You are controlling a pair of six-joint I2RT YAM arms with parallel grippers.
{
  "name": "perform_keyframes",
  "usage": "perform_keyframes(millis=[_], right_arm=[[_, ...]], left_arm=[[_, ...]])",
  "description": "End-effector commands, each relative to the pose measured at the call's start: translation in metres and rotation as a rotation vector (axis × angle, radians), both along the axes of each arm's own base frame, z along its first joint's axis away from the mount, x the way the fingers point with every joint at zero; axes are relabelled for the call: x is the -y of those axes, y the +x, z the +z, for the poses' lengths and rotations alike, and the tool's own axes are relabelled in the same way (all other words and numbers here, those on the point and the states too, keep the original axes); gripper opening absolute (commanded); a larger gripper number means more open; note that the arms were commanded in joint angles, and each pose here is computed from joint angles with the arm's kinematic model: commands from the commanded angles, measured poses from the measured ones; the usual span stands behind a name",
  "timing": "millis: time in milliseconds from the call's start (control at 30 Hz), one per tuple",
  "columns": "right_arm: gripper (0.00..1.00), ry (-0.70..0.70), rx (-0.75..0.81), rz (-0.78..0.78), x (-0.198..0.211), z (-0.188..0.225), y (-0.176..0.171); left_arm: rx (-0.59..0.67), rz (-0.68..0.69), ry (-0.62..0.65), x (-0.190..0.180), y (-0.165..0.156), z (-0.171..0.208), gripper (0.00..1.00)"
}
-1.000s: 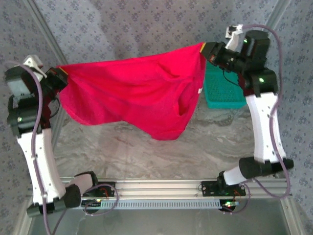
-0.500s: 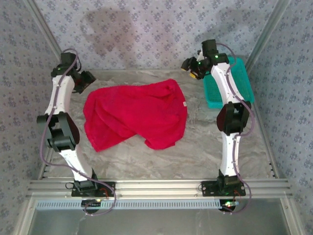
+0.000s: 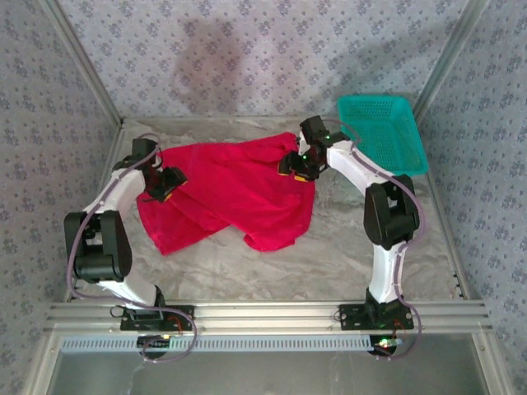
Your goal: Fold the inside-out t-shirt
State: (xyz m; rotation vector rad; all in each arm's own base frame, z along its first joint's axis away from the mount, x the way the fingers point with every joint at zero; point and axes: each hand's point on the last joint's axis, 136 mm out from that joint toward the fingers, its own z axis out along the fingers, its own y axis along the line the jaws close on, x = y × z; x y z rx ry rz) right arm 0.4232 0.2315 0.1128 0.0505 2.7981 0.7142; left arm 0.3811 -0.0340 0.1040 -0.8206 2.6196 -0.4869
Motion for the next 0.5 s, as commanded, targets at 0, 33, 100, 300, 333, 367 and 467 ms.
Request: perform_keyframes(millis=[0,33,100,300,333,367,467], right_arm=[[0.58,-0.005,-0.002,0.033,-0.005,-0.016,0.005],[0.57,-0.007,-0.009,0.034,-0.005,-0.019,0.005],[0.57,-0.012,-0.021,0.035,-0.005,-0.026,0.004],[0.57,-0.035,-0.061,0.033,-0.002,-0.044,-0.006],[0.57,-0.039,-0.065,0.036,-0.002,-0.044,-0.010],[0.56,-0.056,-0.075,0.041,-0.003,-0.043,-0.016],[0.56,-0.086,-0.082,0.082,-0.013,-0.035,-0.048]], left_arm=[[0.026,-0.009,-0.014,0.002,0.012,-0.003,0.60],[0.018,-0.011,-0.017,0.002,0.011,-0.006,0.60],[0.011,-0.011,-0.017,0.002,0.011,-0.011,0.60],[-0.022,-0.020,-0.020,0.003,0.009,-0.026,0.60],[-0.027,-0.020,-0.015,0.003,0.009,-0.027,0.60],[-0.035,-0.018,0.000,0.000,0.007,-0.028,0.60],[-0.032,-0.010,0.036,-0.006,0.004,-0.025,0.60]])
